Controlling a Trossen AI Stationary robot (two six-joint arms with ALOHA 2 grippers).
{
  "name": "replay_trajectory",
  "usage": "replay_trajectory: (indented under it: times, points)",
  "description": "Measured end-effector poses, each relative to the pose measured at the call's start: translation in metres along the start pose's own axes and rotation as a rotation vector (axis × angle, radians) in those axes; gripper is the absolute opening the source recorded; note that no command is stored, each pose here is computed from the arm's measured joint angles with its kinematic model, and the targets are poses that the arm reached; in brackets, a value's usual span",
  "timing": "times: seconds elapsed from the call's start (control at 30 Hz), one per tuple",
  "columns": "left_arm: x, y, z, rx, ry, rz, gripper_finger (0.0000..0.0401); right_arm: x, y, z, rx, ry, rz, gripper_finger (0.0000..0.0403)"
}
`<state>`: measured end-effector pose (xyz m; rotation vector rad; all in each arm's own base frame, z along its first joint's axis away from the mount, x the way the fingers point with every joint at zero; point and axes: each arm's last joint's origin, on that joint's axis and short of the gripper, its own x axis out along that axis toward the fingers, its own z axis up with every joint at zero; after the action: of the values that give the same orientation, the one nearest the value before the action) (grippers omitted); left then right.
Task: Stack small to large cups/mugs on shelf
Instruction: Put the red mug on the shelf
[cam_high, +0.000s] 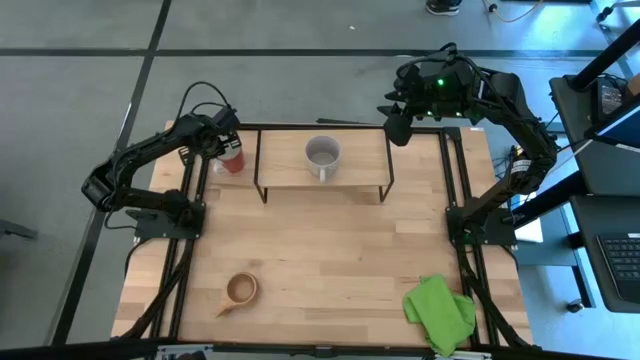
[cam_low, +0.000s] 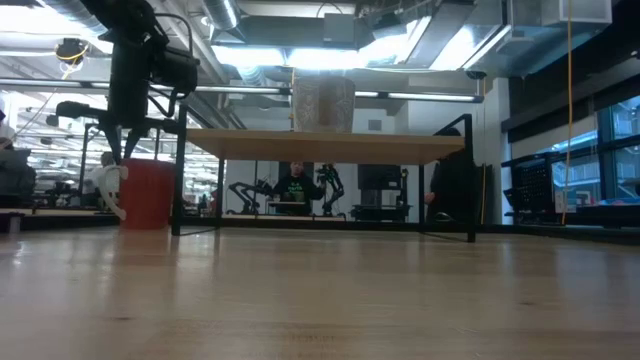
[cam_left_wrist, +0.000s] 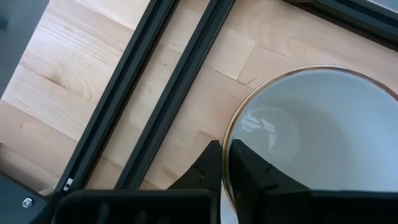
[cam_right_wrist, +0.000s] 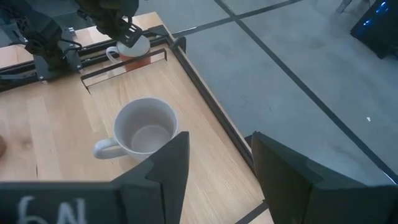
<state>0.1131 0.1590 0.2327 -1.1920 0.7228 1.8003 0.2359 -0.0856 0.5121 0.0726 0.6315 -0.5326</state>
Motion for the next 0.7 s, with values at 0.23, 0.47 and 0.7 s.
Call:
replay_trajectory:
  times: [0.23, 0.47, 0.7]
  points:
    - [0.000, 0.001, 0.000, 0.023, 0.005, 0.006, 0.0029, 0.000, 0.000, 0.000, -0.019, 0.000, 0.001, 0.0175]
    - [-0.001, -0.002, -0.003, 0.087, 0.047, -0.029, 0.0008, 0.000, 0.000, 0.000, -0.027, 0.000, 0.001, 0.0175]
    - [-0.005, -0.005, -0.011, 0.137, 0.050, -0.048, 0.0007, 0.000, 0.000, 0.000, -0.042, 0.001, 0.002, 0.0175]
